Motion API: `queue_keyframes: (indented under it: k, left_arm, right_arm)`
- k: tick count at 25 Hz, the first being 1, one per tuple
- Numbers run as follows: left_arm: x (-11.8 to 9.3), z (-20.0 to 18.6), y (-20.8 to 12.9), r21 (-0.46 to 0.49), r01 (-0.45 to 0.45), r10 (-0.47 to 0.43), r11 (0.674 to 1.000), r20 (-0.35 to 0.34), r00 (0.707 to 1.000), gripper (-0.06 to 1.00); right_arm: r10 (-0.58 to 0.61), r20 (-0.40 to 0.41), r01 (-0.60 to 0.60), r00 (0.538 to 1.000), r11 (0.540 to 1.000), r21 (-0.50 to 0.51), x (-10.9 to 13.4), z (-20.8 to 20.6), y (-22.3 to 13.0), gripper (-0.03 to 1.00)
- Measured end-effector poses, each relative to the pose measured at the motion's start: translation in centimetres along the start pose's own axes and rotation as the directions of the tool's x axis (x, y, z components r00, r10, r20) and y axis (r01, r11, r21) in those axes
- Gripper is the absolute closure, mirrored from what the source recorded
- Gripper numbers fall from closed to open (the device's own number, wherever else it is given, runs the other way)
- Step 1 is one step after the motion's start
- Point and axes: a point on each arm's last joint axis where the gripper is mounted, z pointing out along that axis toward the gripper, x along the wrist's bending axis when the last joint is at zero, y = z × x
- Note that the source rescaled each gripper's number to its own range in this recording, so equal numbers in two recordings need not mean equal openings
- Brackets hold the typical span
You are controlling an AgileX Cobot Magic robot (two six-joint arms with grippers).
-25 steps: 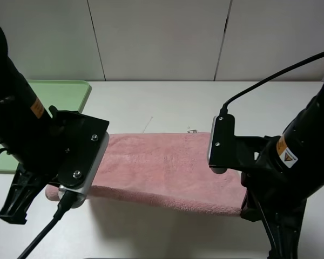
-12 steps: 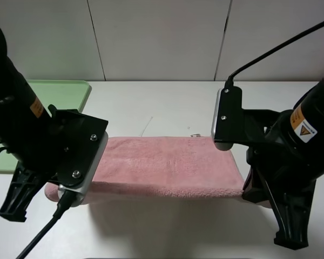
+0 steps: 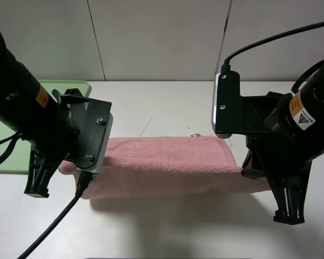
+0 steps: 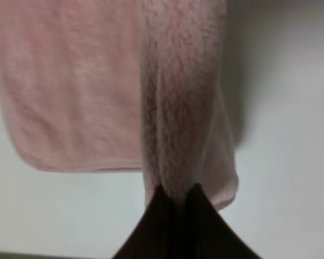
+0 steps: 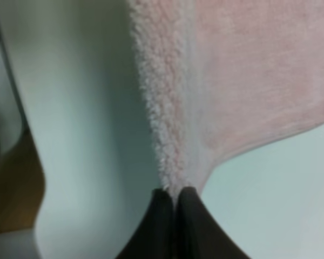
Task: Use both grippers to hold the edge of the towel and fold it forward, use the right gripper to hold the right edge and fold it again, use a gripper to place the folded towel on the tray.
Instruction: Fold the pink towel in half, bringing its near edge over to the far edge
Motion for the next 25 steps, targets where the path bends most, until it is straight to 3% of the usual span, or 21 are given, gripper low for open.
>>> queue_keyframes:
  k: [5,11,19,25]
  left_arm:
    - [1.2,0.0,-0.9,-0.018,0.052,-0.053,0.998,-0.051,0.997,0.94]
    - [2.0,0.2,-1.2,-0.041,0.071,-0.075,0.997,-0.096,0.993,0.94]
    - [3.0,3.5,-1.4,0.011,0.075,-0.074,0.997,-0.057,0.996,0.94]
    - [4.7,4.2,-2.7,-0.024,0.138,-0.140,0.990,-0.128,0.982,0.94]
  right_arm:
    - [-0.018,0.055,0.020,0.998,0.999,-0.029,-0.6,0.1,0.3,0.97]
    - [0.026,0.052,-0.026,0.998,1.000,0.001,-2.3,2.4,0.4,0.97]
    - [0.026,0.064,-0.026,0.998,1.000,0.013,-3.8,3.8,1.6,0.97]
    - [0.058,0.106,-0.056,0.993,0.998,-0.020,-5.7,4.4,2.0,0.97]
